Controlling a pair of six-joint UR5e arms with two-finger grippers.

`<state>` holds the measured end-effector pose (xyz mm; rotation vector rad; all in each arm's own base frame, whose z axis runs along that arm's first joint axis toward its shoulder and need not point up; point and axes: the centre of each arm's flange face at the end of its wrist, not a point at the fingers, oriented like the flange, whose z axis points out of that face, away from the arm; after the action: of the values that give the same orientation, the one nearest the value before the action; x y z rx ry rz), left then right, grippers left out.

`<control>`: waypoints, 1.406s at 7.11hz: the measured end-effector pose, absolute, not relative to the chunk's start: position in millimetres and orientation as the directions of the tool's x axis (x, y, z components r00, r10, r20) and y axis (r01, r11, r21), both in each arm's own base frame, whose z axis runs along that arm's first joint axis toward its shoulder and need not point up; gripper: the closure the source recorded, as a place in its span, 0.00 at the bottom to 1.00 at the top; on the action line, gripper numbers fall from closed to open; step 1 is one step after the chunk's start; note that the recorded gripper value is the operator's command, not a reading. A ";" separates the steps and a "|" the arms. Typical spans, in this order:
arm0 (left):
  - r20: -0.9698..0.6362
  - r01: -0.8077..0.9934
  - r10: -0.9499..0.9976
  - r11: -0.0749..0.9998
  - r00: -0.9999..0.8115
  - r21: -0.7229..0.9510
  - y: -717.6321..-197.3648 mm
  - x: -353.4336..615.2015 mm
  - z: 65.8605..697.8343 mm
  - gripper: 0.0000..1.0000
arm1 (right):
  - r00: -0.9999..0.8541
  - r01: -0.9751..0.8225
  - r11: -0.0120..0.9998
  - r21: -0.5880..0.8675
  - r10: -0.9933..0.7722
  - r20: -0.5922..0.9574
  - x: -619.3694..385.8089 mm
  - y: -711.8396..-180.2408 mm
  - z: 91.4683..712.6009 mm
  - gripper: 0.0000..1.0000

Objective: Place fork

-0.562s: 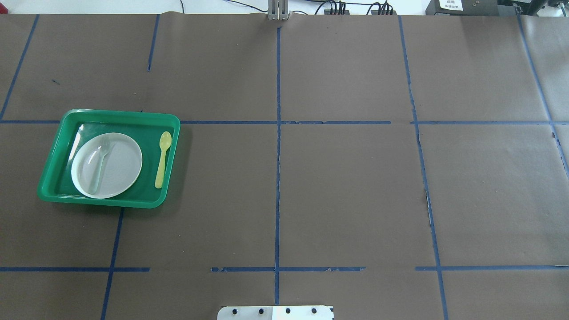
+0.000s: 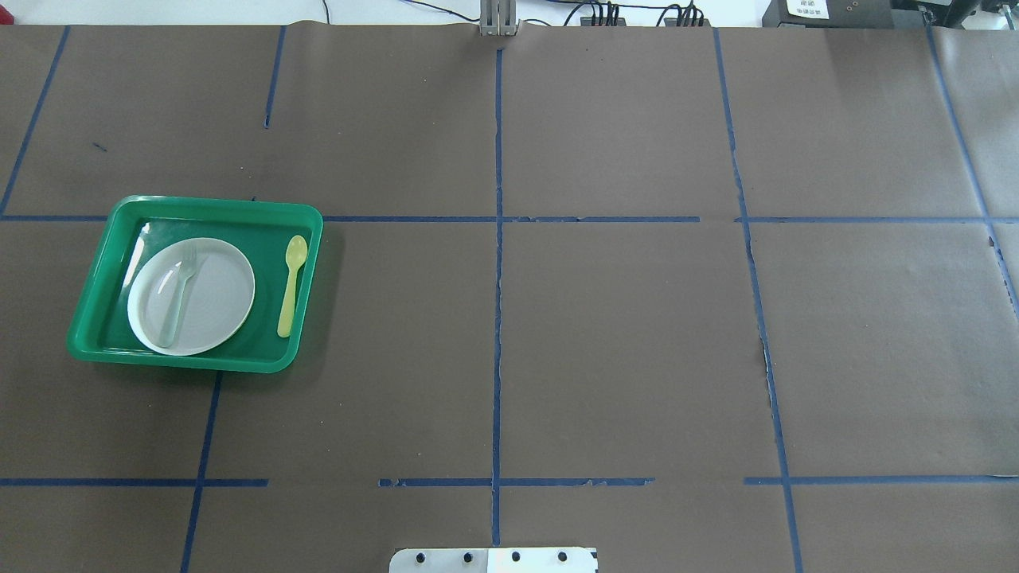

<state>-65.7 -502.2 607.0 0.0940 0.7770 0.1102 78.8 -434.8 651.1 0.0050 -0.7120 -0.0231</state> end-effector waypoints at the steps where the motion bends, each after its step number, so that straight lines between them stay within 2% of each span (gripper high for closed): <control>1: -0.686 -0.088 0.178 0.982 0.705 0.164 -509.0 -49.1 583.4 0.00 | 0.757 0.019 1.000 0.012 -0.023 0.653 78.7 -434.8 651.1 0.00; 3: -0.699 -0.082 0.200 0.977 0.687 0.199 -514.4 15.9 525.3 0.00 | 0.757 0.019 1.000 0.012 -0.023 0.653 78.7 -434.8 651.1 0.00; 6: -0.747 -0.018 0.112 0.991 0.656 0.132 -495.9 137.3 459.0 0.00 | 0.757 0.020 1.000 0.013 -0.023 0.653 78.8 -434.8 651.1 0.00; 8: -0.731 0.003 0.080 0.994 0.677 0.110 -483.1 208.5 465.6 0.00 | 0.757 0.020 1.000 0.013 -0.023 0.653 78.8 -434.8 651.1 0.00; 10: -0.742 0.010 0.072 0.994 0.666 0.106 -474.3 261.4 498.0 0.02 | 0.757 0.020 1.000 0.013 -0.023 0.653 78.8 -434.9 651.1 0.00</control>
<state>261.4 -474.3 498.0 0.1039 0.8411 0.0347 78.8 -434.9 651.1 0.0052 -0.7120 -0.0233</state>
